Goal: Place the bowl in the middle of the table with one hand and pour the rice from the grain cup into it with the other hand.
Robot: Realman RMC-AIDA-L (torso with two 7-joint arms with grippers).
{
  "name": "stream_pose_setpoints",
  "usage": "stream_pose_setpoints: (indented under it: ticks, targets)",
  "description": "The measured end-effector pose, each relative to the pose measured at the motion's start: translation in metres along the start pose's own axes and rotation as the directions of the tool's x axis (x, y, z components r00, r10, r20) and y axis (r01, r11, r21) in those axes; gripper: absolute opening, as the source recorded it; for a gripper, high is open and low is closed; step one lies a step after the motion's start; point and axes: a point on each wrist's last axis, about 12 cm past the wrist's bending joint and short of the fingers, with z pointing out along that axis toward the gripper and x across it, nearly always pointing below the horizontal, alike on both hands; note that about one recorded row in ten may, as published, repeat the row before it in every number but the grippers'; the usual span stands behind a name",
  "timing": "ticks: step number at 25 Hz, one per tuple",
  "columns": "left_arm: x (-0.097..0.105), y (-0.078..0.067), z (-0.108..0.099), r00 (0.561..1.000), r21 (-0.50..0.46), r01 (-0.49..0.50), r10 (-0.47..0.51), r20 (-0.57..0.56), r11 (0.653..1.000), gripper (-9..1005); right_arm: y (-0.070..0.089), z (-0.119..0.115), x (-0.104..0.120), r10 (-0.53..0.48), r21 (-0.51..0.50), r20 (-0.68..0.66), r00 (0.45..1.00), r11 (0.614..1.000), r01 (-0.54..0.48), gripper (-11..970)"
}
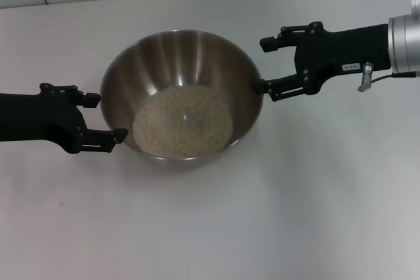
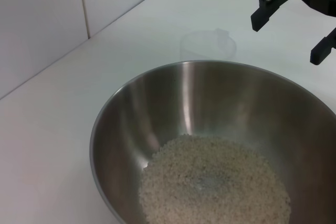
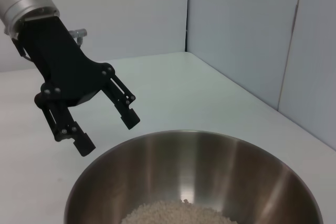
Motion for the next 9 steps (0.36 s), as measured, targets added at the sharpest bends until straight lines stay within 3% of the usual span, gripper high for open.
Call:
stream_pose_setpoints:
  ticks: [9]
  targets:
    - [-0.0013,0.0,-0.0001,1.0,-0.001,-0.005,0.005,0.001,1.0,815,0.001,0.004,0.0015,-0.003,-0.002,-0.013,1.0,1.0,0.003,835]
